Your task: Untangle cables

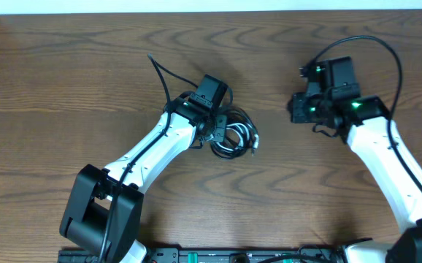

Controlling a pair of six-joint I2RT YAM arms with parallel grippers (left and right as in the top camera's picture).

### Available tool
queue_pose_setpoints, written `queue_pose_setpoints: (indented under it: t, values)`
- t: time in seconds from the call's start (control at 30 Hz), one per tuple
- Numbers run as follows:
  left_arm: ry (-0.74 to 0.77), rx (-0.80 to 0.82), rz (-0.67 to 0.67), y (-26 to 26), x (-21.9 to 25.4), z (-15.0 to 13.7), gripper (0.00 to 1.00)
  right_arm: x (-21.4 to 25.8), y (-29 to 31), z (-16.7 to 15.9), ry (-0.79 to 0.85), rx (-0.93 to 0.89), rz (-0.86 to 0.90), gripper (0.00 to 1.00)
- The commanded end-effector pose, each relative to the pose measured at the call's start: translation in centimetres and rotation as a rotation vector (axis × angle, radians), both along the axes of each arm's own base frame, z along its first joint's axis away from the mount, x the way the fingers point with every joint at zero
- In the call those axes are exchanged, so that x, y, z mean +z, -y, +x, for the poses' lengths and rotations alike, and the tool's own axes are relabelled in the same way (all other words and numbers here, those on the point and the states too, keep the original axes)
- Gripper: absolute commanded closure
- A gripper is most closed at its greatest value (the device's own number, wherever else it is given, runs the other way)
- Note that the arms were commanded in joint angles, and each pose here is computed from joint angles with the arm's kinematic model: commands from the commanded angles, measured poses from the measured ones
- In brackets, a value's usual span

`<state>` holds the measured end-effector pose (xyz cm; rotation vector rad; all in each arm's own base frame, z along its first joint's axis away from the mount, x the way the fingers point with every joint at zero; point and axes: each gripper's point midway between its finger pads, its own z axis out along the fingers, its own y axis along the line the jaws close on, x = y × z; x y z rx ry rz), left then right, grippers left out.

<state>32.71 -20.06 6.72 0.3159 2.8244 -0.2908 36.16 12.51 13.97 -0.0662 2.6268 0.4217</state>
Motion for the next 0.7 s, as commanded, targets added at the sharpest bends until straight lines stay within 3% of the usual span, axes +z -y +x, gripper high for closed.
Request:
queue_pose_setpoints:
  t: [0.0,0.17,0.43,0.67]
  values:
    - [-0.052,-0.175,-0.181,3.5,1.2,-1.7,0.93,-1.4,-2.7,-0.9,-0.055,0.101,0.052,0.62]
    - [-0.052,-0.227,-0.212,4.1,1.5,-2.1,0.93,-4.6,-4.0,-1.0,-0.118,0.152,0.024,0.55]
    - [-0.052,-0.227,-0.212,4.1,1.5,-2.1,0.92,-9.9,-5.8,-2.2,-0.252,0.202,0.000,0.53]
    - [-0.050,-0.225,-0.207,4.0,1.4,-2.0,0.92,-11.3,-7.6,-3.8,-0.298,0.278,0.002,0.52]
